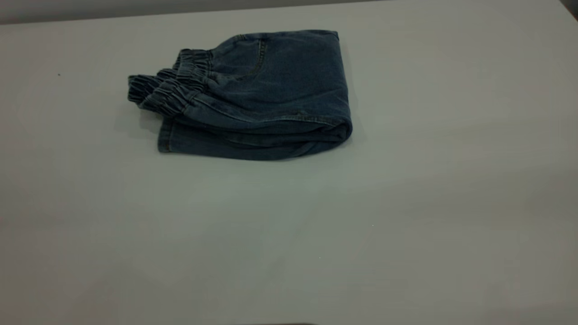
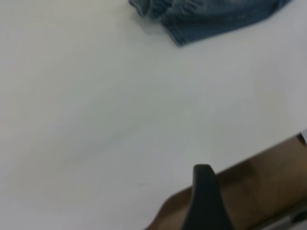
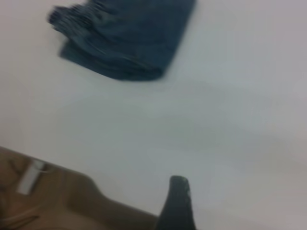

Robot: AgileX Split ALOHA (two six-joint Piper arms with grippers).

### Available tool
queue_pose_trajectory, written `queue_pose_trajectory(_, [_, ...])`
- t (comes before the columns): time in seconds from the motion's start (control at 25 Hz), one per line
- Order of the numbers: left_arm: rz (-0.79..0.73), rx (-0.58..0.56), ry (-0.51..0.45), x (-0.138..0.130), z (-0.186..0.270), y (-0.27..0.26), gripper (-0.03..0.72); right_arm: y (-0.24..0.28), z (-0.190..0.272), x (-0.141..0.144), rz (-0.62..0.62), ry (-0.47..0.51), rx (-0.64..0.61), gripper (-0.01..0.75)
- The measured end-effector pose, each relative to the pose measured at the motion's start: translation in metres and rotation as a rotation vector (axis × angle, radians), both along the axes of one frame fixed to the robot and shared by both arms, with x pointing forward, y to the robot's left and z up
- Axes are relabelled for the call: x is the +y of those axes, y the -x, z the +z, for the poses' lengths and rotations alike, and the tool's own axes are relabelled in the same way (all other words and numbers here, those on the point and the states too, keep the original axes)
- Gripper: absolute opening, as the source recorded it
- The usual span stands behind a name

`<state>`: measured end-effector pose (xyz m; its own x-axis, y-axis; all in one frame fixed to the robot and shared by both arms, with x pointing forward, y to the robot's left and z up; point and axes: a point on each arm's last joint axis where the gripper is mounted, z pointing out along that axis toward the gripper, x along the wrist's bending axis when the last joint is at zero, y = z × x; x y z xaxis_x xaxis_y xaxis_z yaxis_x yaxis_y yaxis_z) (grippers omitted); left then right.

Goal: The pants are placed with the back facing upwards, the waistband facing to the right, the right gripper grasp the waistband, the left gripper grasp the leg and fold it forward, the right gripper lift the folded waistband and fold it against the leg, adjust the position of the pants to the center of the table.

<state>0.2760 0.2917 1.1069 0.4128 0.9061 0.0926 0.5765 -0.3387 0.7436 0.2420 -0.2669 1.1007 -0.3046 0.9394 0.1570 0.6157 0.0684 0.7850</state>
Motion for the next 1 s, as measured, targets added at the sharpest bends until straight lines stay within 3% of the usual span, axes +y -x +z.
queue_pose_trajectory(0.32, [-0.012,0.090,-0.035,-0.003,-0.030,-0.003,0.464,-0.003,-0.048,-0.014,-0.112,0.110,0.023,0.553])
queue_pose_trajectory(0.68, [-0.086,0.198,-0.039,-0.012,-0.069,-0.005,0.464,-0.011,-0.061,-0.016,-0.151,0.109,0.029,0.553])
queue_pose_trajectory(1.0, [-0.104,0.185,-0.032,-0.014,-0.069,-0.005,0.464,-0.004,-0.060,-0.017,-0.168,0.104,-0.017,0.553])
